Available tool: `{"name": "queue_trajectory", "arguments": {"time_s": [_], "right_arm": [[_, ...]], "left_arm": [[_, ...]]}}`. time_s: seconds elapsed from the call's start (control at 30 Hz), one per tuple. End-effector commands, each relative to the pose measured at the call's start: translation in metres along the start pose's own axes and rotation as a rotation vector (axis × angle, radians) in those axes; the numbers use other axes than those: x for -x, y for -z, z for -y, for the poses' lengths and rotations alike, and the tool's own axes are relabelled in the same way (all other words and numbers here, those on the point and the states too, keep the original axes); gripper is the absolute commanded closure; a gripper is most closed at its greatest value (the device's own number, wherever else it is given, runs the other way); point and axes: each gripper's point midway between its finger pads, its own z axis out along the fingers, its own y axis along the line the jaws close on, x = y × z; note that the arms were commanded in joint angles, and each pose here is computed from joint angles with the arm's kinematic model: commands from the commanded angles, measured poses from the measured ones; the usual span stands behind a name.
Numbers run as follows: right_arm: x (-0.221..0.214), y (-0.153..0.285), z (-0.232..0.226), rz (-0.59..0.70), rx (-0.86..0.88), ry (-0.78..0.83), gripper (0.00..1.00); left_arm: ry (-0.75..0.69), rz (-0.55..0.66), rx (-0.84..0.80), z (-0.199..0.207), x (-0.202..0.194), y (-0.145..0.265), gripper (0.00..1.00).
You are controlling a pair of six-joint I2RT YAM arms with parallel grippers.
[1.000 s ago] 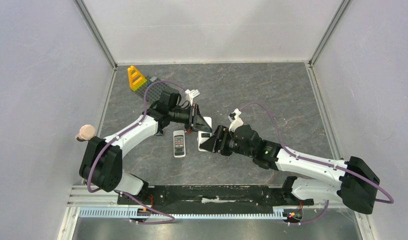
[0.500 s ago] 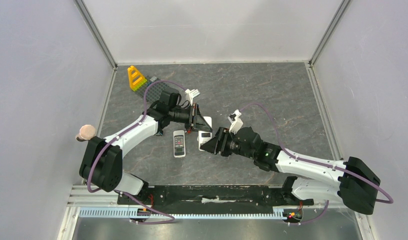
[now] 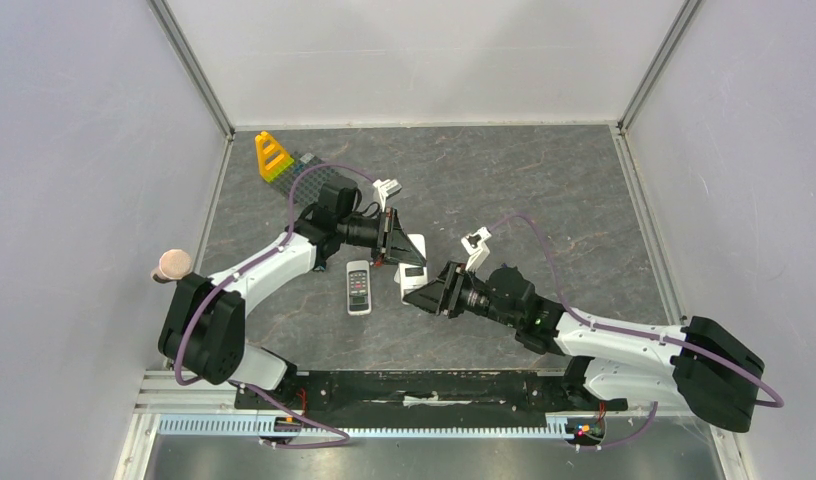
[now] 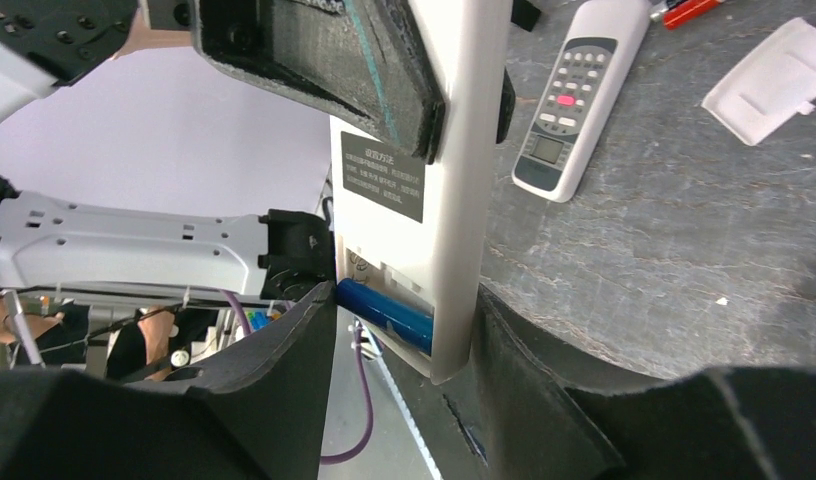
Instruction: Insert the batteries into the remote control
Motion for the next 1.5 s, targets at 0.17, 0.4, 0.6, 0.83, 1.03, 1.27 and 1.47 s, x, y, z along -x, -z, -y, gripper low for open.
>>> {"name": "queue_trajectory", "arguments": {"time_s": [0.17,0.4,0.6,0.83,1.03,1.27,1.47], "right_arm": [[0.007,0.003,0.002,0.032,0.046,0.006,0.58],[0.006,0.009,-0.007,0.024,0.104,-0.004,0.64],[0.012,0.012,-0.022,0.032,0.145,-0.013,0.42],[0.026,0.024,-0.037,0.081,0.171,-0.017,0.15],[0.039,0.034,-0.042,0.119,0.136,0.038,0.14],[0.043,0.031,-0.062,0.078,0.161,0.13,0.14],[0.06,0.028,-0.08,0.163,0.231,0.045,0.24]], "left_arm": [[0.005,-0.097,-0.162,0.042,-0.022,0.016,0.98],[-0.015,-0.083,-0.174,0.047,-0.018,0.017,0.98],[-0.016,-0.065,-0.171,0.048,-0.015,0.016,0.98],[-0.079,-0.004,-0.16,0.053,-0.005,0.017,0.98],[-0.149,0.074,-0.126,0.057,0.002,0.022,0.98],[-0.138,0.198,-0.14,0.079,0.013,0.032,0.98],[-0.053,0.4,-0.159,0.09,0.027,0.045,0.98]]}}
